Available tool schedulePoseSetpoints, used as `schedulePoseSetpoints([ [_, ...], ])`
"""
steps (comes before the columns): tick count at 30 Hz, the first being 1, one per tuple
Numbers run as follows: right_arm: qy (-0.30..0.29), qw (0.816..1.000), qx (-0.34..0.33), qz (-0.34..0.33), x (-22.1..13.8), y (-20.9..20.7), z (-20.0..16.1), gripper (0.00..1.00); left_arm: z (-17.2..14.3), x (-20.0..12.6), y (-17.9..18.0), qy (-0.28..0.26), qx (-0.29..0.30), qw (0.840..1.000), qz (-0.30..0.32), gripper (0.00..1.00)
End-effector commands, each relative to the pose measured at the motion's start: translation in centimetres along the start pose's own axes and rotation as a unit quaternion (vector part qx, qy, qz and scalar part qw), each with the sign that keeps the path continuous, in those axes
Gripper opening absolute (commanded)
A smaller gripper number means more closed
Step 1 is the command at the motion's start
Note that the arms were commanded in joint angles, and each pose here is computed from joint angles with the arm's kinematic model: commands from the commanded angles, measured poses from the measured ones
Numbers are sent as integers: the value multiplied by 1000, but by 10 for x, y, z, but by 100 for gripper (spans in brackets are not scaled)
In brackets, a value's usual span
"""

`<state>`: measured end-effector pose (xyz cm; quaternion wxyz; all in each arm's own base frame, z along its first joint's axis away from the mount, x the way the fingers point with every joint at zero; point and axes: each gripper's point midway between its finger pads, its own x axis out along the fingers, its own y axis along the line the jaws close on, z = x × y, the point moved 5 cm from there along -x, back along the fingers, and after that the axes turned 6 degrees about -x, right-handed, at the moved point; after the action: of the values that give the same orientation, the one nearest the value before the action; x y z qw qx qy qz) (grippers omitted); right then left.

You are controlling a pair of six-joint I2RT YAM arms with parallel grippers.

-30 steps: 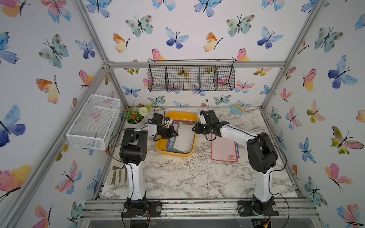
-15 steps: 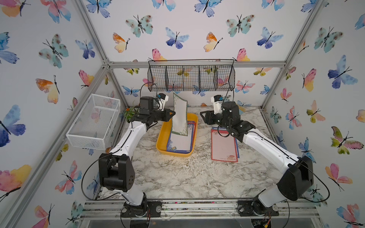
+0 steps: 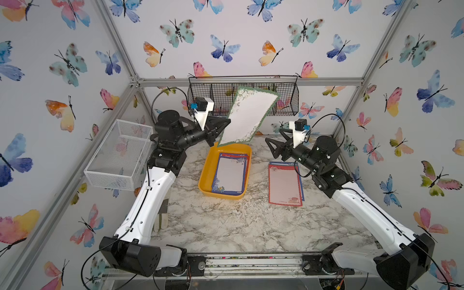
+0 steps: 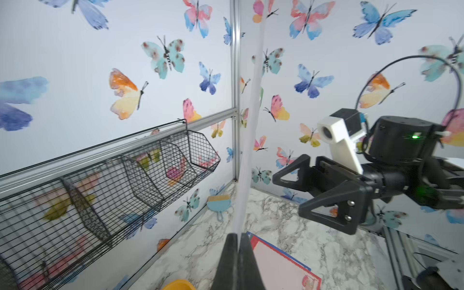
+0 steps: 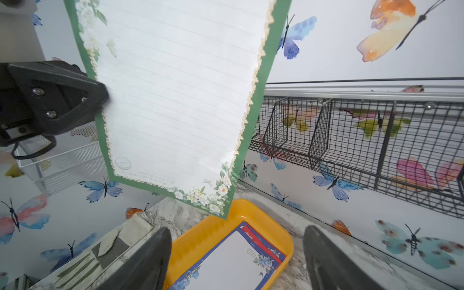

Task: Take out the stationery paper from the storage box
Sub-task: Pick up the stationery paper from the storage box.

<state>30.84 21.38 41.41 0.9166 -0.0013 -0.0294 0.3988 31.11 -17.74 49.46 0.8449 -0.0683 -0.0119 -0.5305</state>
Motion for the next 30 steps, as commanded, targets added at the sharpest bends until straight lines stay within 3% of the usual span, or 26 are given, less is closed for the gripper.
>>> schedulePoseSetpoints([
  [1,-52,996,-31,65,-3,9,17,85,11,3,-12,-31,-17,996,-77,0],
  [8,-92,990,-52,93,-6,2,30,85,2,5,-16,-51,-62,987,-140,0],
  [15,-117,973,-40,193,-9,9,42,67,-16,9,-8,-48,-97,984,-144,0],
  [21,-112,963,6,244,1,12,35,44,-36,15,5,-48,-127,980,-143,0],
  [26,-102,967,32,230,5,8,27,12,-49,16,10,-46,-148,977,-145,0],
  [30,-94,972,40,214,5,4,23,9,-51,16,11,-48,-149,978,-141,0],
])
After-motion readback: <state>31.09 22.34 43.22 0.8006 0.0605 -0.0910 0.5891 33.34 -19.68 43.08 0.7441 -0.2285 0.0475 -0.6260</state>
